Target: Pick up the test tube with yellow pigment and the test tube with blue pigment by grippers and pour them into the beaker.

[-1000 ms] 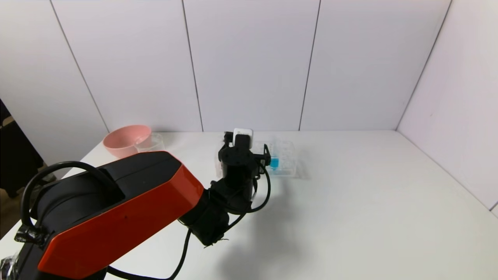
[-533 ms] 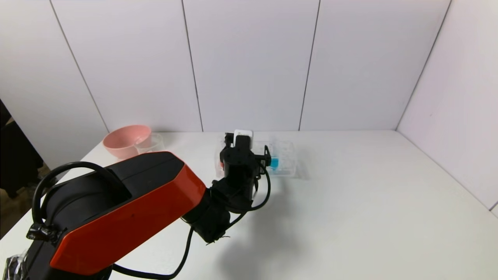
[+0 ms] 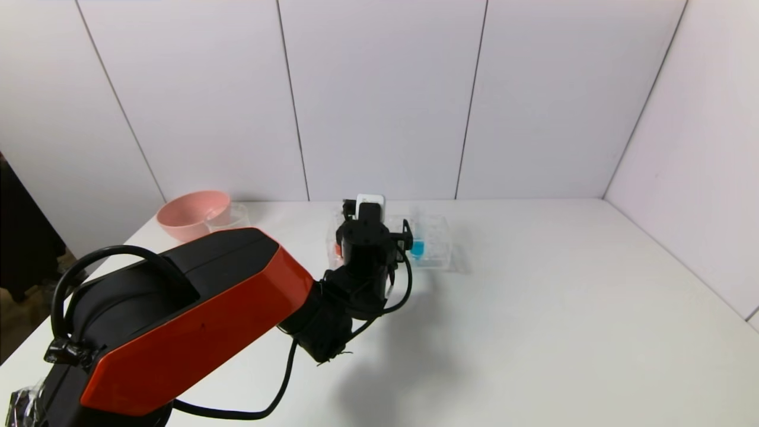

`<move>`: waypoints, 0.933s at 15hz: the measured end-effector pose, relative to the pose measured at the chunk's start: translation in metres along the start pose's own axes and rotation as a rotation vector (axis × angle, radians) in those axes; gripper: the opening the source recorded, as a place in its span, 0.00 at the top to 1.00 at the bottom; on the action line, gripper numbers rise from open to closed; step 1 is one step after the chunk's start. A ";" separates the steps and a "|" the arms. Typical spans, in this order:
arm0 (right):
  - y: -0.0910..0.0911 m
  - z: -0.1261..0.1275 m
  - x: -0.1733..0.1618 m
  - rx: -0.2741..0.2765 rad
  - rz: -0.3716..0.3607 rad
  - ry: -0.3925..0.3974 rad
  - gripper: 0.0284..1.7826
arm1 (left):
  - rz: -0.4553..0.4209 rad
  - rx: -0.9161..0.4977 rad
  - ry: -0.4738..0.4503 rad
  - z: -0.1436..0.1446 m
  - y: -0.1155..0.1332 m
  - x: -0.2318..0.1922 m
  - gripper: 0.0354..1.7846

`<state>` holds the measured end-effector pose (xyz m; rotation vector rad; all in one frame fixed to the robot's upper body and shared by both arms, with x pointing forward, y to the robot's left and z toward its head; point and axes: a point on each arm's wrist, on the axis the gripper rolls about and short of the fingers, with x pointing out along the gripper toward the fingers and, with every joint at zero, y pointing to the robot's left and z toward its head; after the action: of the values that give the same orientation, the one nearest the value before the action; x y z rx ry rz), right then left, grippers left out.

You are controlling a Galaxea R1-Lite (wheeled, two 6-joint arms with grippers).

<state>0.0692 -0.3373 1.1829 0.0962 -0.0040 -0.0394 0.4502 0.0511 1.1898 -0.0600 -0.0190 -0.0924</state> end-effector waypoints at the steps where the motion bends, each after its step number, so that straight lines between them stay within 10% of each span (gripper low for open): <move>1: 0.000 0.000 0.000 0.000 0.000 0.000 0.04 | 0.002 0.000 0.000 0.000 0.001 0.000 0.04; 10: 0.000 0.000 0.000 0.000 0.000 0.000 0.04 | -0.001 0.000 0.001 0.001 0.000 0.000 0.74; 14: 0.000 0.000 0.000 0.000 0.000 0.000 0.04 | -0.001 0.005 0.009 0.007 0.001 -0.003 0.77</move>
<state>0.0692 -0.3373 1.1829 0.0962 -0.0040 -0.0394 0.4474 0.0532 1.1968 -0.0545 -0.0103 -0.0939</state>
